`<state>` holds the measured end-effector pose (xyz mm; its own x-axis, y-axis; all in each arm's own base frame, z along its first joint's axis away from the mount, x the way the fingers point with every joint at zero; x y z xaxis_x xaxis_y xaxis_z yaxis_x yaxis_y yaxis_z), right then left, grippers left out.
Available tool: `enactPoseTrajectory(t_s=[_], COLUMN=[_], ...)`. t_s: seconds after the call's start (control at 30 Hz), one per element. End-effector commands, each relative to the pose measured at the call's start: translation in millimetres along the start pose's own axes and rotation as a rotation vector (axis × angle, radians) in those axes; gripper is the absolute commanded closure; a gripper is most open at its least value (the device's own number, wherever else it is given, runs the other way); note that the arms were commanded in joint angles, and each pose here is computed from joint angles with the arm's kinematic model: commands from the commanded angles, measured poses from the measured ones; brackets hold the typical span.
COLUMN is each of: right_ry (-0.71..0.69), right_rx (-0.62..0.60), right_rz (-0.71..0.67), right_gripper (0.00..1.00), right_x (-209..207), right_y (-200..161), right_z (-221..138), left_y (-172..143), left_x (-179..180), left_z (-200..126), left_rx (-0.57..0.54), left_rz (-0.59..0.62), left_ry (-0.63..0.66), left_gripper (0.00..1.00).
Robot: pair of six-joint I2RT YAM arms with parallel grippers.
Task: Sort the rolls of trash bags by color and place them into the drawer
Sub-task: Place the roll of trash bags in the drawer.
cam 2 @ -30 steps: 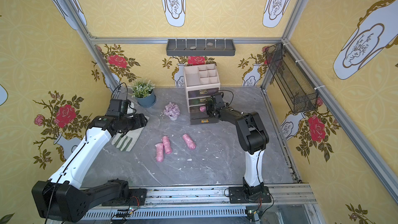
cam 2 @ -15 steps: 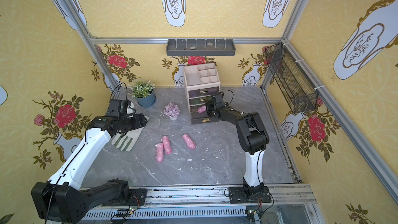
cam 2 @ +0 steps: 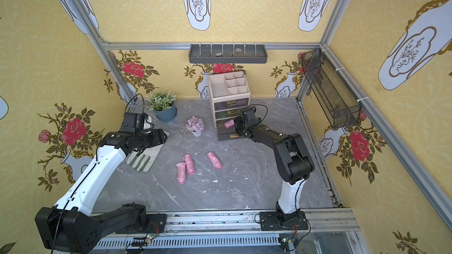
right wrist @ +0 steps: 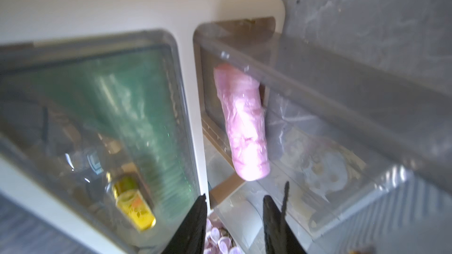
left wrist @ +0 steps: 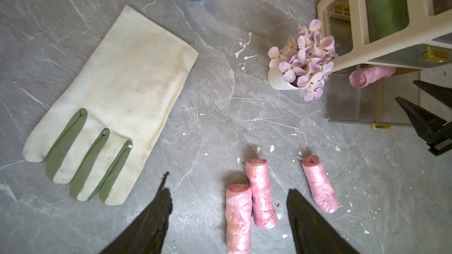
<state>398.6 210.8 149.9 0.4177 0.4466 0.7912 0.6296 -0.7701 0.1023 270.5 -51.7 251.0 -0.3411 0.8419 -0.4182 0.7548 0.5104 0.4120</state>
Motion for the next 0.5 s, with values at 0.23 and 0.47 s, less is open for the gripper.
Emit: enactPoseTrajectory(t_s=[0.23,0.47], right_ry=[0.024,-0.052], right_rx=[-0.02,-0.032], right_rz=[-0.16,-0.254], right_gripper=[0.57,0.52], right_x=[17.8,6.8], right_y=[-19.4,-19.0], right_z=[-54.3,-105.2], left_y=[-0.4,-0.5], left_x=[0.7,2.4], left_z=[0.5,-0.7], left_rx=[-0.008,-0.014], left_rz=[-0.008,-0.008], left_ry=[-0.006,0.006], left_gripper=[0.25,0.25])
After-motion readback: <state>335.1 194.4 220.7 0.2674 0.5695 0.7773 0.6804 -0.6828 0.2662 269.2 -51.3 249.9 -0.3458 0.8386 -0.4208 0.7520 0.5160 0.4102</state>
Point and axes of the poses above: each gripper's point midway between its finger pads, its own z axis out along the fingers, its own x axis along the line the jaws close on, y = z × x, the point moved 7 cm from there along -z, back along the fingers, and after that the axes turned 15 degrees about -z, right-handed, at the moved point
